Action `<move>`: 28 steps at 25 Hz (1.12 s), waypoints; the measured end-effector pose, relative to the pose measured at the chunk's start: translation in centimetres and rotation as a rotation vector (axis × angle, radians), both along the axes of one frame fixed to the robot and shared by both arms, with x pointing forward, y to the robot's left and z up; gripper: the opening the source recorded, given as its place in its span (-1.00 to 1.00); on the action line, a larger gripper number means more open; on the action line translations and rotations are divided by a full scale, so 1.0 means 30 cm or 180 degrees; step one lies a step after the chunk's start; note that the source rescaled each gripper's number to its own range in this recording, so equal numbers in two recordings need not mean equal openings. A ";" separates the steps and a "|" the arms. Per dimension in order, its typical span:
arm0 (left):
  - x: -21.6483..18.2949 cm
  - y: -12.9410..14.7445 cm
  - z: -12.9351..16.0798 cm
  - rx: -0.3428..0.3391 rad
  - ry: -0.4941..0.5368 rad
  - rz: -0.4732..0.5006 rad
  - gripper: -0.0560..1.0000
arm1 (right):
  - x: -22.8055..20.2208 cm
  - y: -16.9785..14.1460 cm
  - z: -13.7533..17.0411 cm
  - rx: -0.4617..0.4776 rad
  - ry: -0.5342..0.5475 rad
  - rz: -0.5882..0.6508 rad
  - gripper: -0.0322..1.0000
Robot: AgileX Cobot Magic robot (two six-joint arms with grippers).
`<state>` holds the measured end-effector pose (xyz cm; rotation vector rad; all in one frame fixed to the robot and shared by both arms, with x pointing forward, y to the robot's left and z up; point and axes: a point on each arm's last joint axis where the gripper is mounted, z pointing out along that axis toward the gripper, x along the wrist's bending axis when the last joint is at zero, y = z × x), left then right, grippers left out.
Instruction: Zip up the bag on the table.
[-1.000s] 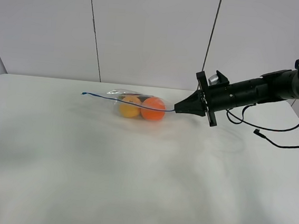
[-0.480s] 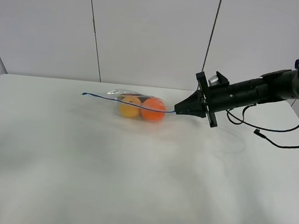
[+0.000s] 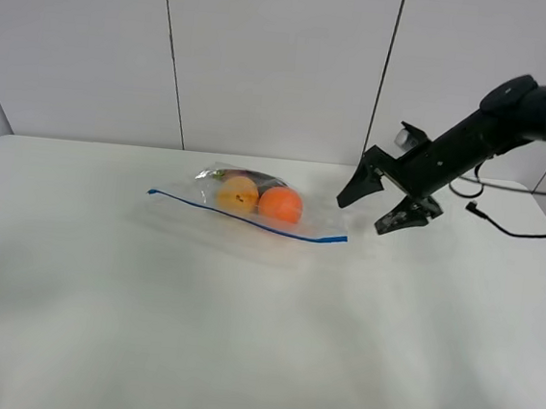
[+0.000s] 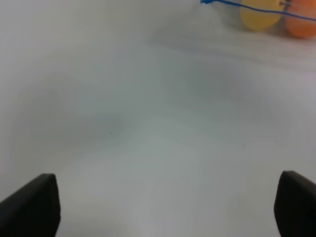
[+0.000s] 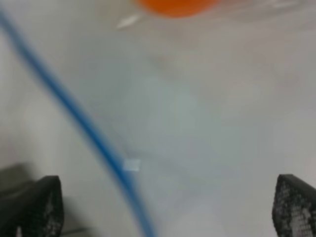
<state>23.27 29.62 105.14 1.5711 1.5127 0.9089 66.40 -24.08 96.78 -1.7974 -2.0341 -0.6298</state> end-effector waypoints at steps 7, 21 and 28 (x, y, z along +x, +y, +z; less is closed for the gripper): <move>0.000 0.000 0.000 0.0003 0.0000 -0.0002 1.00 | 0.049 -0.144 0.113 -0.1607 -0.0334 -0.0232 0.99; 0.000 0.000 0.000 0.0004 0.0000 -0.0002 1.00 | -0.241 -0.167 0.182 -0.1797 -0.0067 -0.0180 0.99; 0.000 0.000 0.000 0.0006 0.0000 -0.0003 1.00 | -0.646 -0.173 0.190 -0.1789 0.0129 -0.0129 0.99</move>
